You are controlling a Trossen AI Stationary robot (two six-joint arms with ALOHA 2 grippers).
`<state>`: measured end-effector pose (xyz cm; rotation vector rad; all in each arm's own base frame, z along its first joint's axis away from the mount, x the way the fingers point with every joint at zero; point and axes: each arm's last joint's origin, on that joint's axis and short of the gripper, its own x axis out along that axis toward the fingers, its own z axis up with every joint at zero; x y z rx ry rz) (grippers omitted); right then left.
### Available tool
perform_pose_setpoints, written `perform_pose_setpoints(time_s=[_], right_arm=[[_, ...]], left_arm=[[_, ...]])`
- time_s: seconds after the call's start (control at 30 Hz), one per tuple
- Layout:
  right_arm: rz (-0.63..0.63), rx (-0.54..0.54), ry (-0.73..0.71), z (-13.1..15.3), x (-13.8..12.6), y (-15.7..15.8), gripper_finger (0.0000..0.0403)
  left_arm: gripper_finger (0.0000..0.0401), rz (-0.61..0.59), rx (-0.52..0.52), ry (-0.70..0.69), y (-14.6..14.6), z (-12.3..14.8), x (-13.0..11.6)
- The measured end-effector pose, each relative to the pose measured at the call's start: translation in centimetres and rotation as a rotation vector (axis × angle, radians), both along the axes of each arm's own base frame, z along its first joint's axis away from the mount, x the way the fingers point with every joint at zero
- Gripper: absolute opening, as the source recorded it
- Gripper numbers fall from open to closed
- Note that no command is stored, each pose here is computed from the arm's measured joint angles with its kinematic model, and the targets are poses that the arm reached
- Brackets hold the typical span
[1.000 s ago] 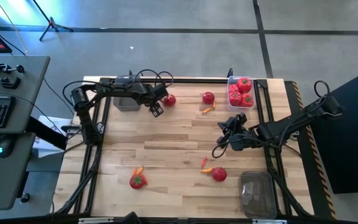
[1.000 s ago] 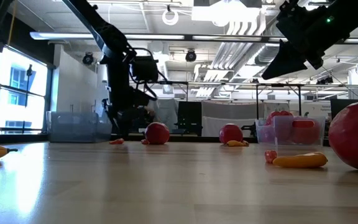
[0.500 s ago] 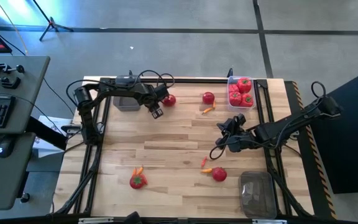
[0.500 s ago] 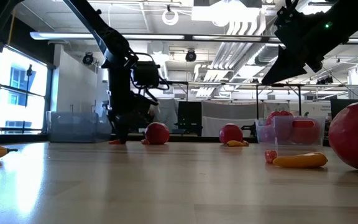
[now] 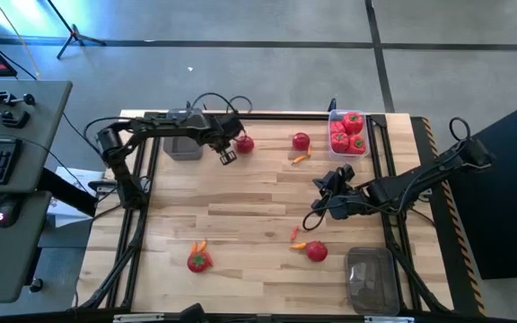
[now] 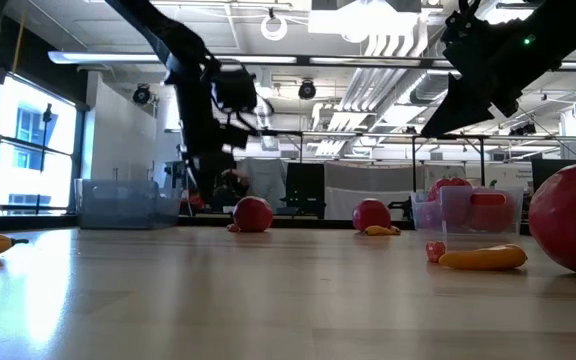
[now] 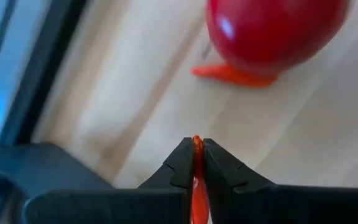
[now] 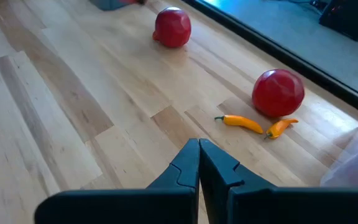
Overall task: Sort produce into baskets
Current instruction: Put the orange chili pepper into the top black bin
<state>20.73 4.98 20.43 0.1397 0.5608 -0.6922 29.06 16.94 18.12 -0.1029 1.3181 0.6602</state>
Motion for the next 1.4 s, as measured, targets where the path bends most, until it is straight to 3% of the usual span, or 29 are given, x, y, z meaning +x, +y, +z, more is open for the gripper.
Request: perform_pose_setpoints(time_s=[0.17, 0.37, 0.53, 0.7, 1.1, 1.4], right_arm=[[0.004, 0.004, 0.001, 0.0, 0.0, 0.0, 0.0000], [-0.009, 0.019, -0.012, 0.0, 0.0, 0.0, 0.0000], [-0.005, 0.018, -0.024, 0.1, 0.1, 0.0, 0.0000], [0.008, 0.002, -0.053, 0.5, 0.6, -0.2, 0.0000], [-0.006, 0.005, -0.075, 0.7, 1.0, -0.8, 0.0000], [-0.027, -0.034, -0.054, -0.8, 3.1, -1.6, 0.0000]], left_arm=[[0.0003, 0.027, 0.083, -0.083, -0.5, 4.2, -1.8], [0.0001, 0.168, 0.156, -0.217, -0.9, 7.2, -7.0], [0.0001, 0.273, 0.149, -0.286, -0.9, 5.7, -10.8], [0.0001, 0.339, 0.140, -0.346, 0.3, 3.3, -12.5], [0.0006, 0.450, 0.110, -0.263, 4.0, -0.1, -14.1], [0.0035, 0.434, 0.092, -0.258, 5.0, -1.6, -13.6]])
